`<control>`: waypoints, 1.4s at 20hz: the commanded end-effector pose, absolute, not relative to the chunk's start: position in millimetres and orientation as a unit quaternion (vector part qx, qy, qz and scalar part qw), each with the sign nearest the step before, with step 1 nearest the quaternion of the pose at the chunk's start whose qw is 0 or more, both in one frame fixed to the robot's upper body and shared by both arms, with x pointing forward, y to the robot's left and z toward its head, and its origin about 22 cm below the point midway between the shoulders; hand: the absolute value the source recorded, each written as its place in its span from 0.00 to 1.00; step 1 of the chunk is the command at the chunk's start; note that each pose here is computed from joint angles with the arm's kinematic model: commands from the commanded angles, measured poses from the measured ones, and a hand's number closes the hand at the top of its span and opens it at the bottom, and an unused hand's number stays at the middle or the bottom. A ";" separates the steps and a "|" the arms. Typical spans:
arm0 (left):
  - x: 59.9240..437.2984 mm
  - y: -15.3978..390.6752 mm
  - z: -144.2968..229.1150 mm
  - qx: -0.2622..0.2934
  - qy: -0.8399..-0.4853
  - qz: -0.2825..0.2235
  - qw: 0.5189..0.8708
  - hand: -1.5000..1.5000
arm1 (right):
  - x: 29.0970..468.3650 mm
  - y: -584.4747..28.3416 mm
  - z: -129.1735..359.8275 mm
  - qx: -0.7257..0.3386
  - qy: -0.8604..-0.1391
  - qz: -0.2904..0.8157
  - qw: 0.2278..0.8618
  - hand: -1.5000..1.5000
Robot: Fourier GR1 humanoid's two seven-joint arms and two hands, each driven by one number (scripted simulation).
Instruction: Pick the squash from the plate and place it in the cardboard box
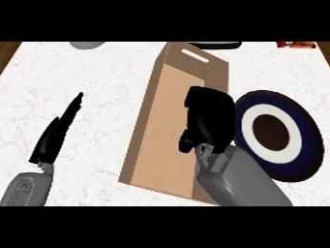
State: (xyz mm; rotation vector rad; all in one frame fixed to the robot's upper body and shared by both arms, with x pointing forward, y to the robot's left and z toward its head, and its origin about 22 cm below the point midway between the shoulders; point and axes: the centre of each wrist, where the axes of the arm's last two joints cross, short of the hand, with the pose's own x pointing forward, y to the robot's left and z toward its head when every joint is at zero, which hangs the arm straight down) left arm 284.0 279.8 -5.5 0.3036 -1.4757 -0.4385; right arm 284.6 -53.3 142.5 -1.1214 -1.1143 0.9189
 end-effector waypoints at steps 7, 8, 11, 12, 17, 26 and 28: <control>287.2 275.1 -4.6 0.140 -0.669 -0.202 0.702 0.50 | 297.6 -43.4 147.1 -0.384 -0.656 0.213 0.614 0.00; 289.3 284.7 5.3 0.142 -0.663 -0.200 0.707 0.50 | 298.7 -47.8 146.8 -0.379 -0.667 0.190 0.613 0.00; 290.7 289.5 -3.1 0.133 -0.669 -0.195 0.704 0.50 | 296.5 -40.9 143.1 -0.342 -0.681 0.138 0.633 0.00; 276.1 278.9 -13.0 0.142 -0.663 -0.192 0.710 0.50 | 300.5 -49.0 142.1 -0.333 -0.678 0.121 0.643 0.00; 289.8 274.1 -1.6 0.145 -0.664 -0.192 0.708 0.50 | 298.9 -73.9 132.9 -0.304 -0.698 0.015 0.648 0.00; 275.2 272.6 -1.4 0.142 -0.667 -0.190 0.706 0.50 | 273.6 -148.6 87.9 -0.322 -0.743 -0.066 0.583 0.00; 285.8 292.0 -24.0 0.139 -0.662 -0.184 0.713 0.50 | 279.7 -149.1 86.5 -0.318 -0.750 -0.085 0.574 0.00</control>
